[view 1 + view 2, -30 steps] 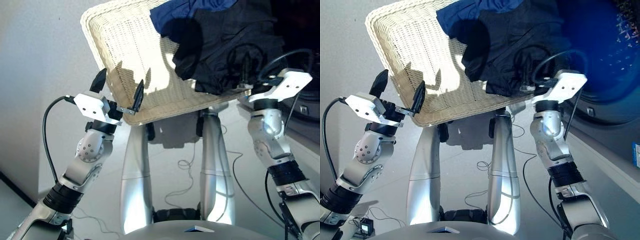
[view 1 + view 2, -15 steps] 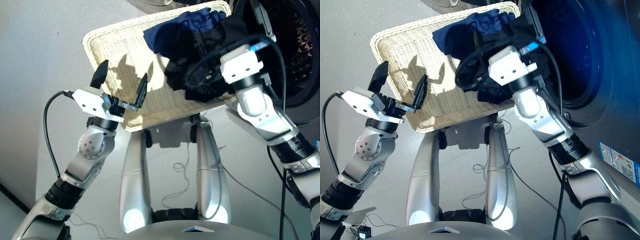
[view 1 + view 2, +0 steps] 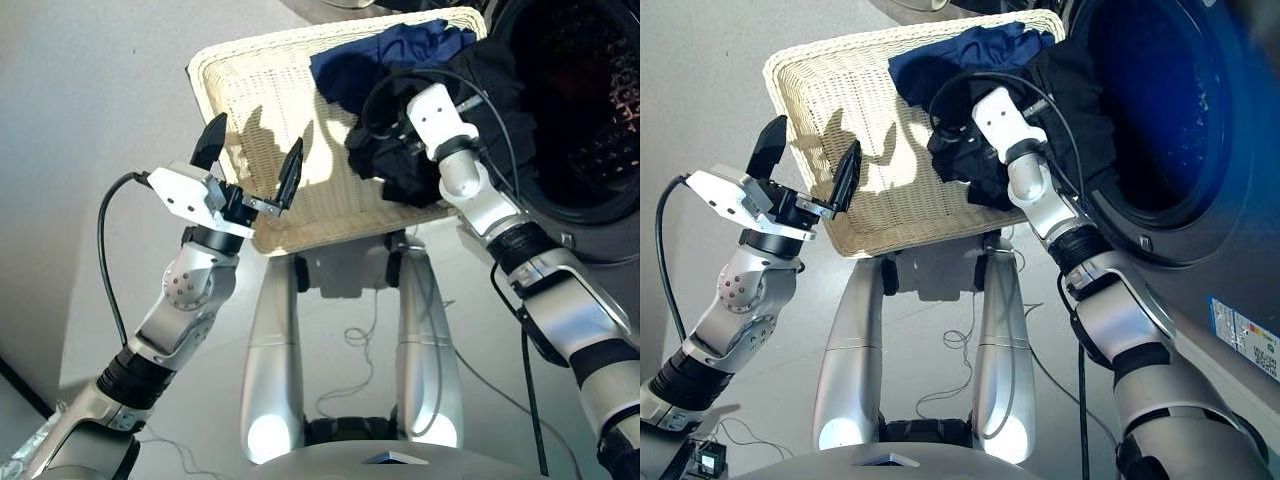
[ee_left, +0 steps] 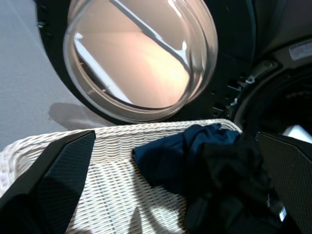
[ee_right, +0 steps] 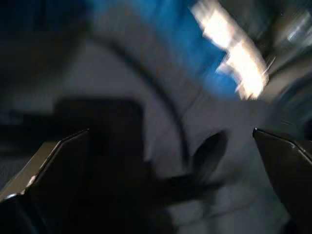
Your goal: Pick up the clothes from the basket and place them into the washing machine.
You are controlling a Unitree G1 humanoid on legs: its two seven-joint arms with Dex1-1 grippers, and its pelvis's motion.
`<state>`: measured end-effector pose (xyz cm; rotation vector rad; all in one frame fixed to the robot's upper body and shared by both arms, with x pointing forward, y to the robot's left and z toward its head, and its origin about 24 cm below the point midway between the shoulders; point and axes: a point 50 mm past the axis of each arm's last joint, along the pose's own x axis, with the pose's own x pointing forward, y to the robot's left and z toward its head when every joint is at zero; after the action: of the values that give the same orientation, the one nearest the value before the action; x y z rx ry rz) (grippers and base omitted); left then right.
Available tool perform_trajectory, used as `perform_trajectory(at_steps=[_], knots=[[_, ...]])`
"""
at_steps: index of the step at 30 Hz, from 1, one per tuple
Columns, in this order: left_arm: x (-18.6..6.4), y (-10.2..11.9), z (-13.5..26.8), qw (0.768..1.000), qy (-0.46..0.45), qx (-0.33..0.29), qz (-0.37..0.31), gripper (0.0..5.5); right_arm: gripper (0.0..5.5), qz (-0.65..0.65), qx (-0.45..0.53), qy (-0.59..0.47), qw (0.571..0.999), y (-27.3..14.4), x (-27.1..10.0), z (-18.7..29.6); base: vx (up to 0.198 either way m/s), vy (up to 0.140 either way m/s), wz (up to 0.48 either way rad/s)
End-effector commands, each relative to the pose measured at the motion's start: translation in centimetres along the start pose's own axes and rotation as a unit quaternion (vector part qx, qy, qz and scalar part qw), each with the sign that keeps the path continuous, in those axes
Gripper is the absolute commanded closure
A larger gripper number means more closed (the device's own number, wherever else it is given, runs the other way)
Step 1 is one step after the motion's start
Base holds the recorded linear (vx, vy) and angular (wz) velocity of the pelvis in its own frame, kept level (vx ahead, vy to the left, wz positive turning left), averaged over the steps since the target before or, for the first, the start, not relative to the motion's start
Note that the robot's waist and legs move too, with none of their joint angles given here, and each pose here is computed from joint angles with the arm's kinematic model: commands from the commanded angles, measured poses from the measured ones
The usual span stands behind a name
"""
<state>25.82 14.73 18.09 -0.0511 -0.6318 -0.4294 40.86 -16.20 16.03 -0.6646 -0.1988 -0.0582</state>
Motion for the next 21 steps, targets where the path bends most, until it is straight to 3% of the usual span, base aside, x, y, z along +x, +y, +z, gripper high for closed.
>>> perform_trajectory(at_steps=[1,21], knots=[[0.4,-1.3,2.1,0.998,-0.060,-0.024,-0.025,0.00,0.00,-0.022,0.063,0.031,0.997,-0.9,0.5,-0.4,0.000,0.000,0.000],[0.4,-1.4,1.5,0.999,-0.040,-0.017,-0.010,0.00,0.00,-0.030,0.113,0.122,0.986,-1.0,0.0,-3.3,0.014,0.000,0.004]])
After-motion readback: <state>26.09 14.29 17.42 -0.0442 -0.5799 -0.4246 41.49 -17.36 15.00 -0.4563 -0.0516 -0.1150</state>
